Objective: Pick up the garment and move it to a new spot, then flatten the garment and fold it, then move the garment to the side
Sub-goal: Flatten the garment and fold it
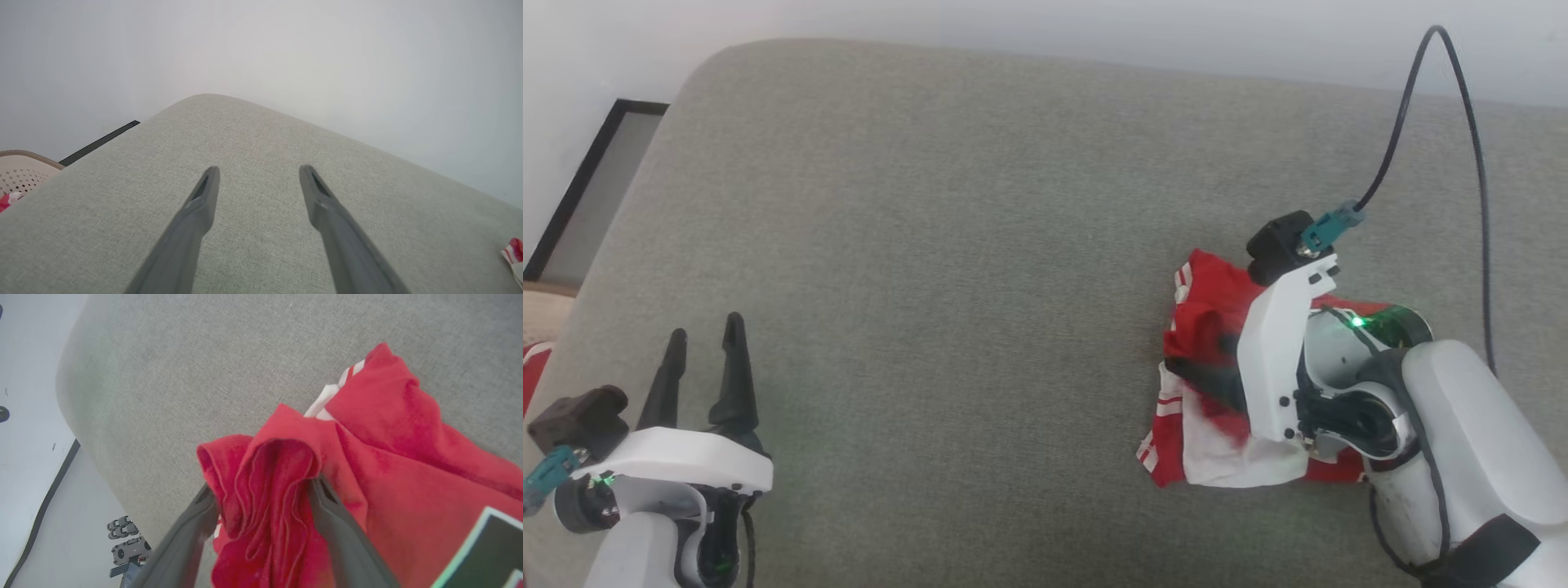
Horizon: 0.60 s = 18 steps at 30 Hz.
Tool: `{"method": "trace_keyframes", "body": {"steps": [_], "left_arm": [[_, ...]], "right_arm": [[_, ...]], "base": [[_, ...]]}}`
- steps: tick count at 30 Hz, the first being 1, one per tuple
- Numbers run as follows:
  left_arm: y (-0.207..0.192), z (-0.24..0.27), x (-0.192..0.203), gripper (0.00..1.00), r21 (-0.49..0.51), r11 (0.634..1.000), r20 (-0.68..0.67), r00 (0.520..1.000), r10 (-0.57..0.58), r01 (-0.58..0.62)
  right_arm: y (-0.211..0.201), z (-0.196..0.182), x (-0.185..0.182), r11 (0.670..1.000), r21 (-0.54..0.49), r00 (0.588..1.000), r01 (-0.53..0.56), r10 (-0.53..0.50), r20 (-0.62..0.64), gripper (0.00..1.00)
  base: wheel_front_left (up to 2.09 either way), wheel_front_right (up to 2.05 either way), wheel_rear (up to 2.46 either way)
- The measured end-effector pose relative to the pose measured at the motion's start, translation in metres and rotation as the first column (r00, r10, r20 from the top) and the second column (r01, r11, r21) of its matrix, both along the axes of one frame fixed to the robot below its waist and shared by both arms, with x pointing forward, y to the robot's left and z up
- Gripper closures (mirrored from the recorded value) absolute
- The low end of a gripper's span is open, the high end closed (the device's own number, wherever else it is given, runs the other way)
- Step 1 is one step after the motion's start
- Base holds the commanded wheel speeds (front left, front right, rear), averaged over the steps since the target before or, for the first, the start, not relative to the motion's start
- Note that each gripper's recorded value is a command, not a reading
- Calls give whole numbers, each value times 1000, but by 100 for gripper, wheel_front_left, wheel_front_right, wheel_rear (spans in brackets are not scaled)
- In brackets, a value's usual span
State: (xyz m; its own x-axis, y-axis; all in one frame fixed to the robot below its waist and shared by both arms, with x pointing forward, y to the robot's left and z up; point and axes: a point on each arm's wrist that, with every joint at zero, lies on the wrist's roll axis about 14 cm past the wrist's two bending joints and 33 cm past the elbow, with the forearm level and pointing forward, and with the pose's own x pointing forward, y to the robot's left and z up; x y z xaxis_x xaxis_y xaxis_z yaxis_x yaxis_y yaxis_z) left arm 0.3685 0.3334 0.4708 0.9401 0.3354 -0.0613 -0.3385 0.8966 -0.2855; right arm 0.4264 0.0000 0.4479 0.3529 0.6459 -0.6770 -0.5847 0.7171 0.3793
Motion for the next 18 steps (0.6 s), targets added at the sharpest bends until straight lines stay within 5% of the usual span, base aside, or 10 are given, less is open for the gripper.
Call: {"method": "trace_keyframes", "body": {"steps": [10,18], "left_arm": [[-5,8,11,0,5,999,27,999,-32,32],[-15,15,23,0,18,997,47,996,-77,77]], "right_arm": [[-33,49,20,991,69,977,115,-126,173,0],[-104,91,38,936,154,865,316,-352,359,0]], "base": [[0,0,0],[0,0,0]]}}
